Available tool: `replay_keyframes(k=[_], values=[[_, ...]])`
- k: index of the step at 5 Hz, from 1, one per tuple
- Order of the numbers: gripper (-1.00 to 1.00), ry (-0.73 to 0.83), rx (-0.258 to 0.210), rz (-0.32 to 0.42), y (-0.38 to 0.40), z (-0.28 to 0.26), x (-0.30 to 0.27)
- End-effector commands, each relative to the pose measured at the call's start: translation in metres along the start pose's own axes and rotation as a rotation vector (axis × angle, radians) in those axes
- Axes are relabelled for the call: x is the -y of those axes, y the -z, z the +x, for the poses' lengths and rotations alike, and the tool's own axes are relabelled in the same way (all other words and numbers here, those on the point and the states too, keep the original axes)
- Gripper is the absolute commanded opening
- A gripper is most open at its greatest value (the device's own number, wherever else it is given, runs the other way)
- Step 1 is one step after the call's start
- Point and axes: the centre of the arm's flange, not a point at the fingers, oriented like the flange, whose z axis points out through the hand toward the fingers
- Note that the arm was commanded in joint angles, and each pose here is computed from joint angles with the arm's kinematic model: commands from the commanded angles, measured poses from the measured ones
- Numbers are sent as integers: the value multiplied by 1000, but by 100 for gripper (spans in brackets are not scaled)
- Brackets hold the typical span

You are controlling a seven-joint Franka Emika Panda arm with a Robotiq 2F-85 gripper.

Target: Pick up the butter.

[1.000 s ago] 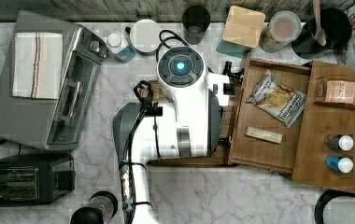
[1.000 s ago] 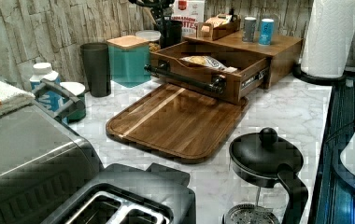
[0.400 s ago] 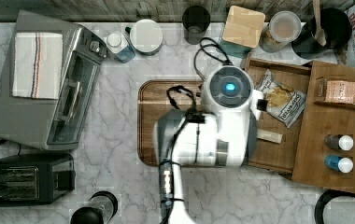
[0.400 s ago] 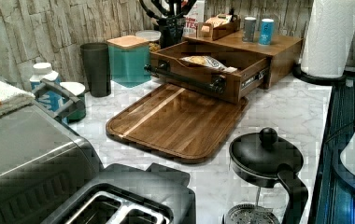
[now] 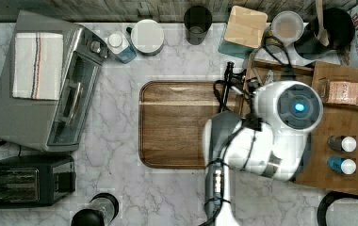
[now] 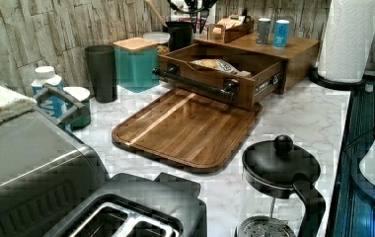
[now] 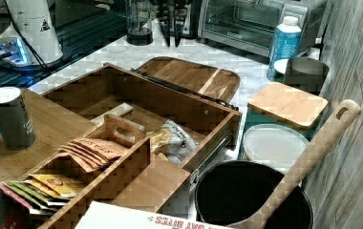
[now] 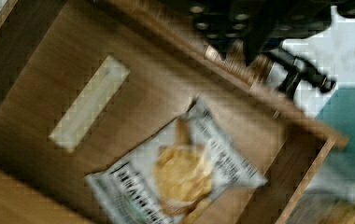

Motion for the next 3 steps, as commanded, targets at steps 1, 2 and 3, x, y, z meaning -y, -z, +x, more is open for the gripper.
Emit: replay_keyframes(k=[1,2,3], values=[[100,-499,-67,-105,-19,23,-11],[100,-593,-69,-154,-44,25,-16],[100,-576,-74,-120,-66,26,-45]])
